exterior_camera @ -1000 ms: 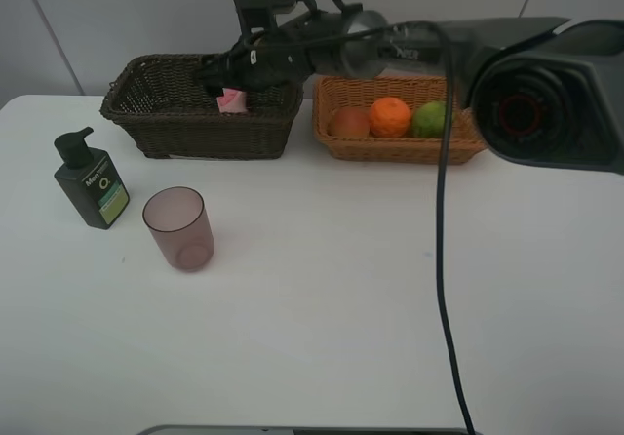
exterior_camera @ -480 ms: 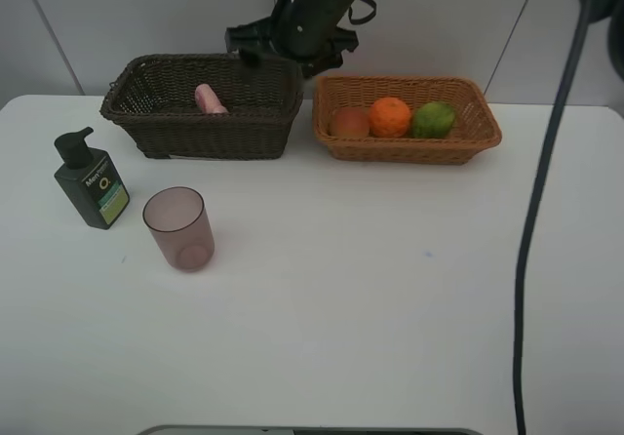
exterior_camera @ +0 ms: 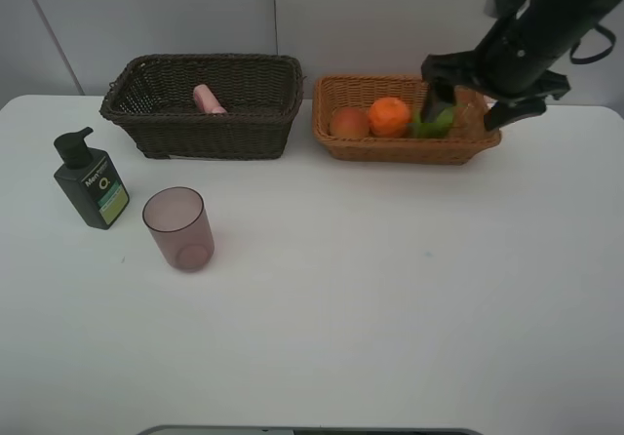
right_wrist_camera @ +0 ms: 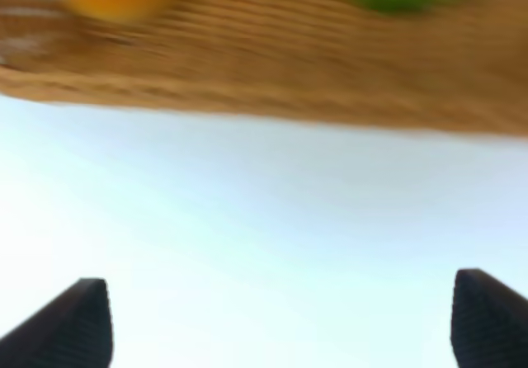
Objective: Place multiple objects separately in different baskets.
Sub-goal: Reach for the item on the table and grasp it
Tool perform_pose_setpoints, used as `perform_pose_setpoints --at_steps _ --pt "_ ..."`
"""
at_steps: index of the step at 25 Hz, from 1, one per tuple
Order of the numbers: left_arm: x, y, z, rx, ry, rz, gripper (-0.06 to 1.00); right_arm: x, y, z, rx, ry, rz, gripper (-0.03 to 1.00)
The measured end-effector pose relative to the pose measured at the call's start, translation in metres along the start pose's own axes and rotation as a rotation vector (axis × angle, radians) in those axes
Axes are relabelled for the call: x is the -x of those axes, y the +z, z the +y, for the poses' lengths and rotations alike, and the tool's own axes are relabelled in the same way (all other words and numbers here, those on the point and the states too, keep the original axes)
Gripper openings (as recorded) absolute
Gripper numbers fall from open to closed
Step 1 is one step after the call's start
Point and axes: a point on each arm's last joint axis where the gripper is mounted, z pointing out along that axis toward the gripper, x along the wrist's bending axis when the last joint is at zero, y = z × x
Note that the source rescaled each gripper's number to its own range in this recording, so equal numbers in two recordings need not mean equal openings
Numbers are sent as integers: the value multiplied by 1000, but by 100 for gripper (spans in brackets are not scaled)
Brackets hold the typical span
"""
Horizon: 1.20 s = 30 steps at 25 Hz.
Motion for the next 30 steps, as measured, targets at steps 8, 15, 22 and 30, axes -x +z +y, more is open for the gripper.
perform_pose_setpoints --at_steps 8,15,22,30 --pt "0 0 0 0 0 0 100 32 -93 -77 160 35 -59 78" --pt "0 0 0 0 0 0 100 30 -128 -153 281 -17 -28 78" --pt "0 0 0 0 0 0 100 37 -144 -221 480 -21 -3 78" --pt "0 0 0 0 0 0 100 41 -165 -256 684 -23 22 78"
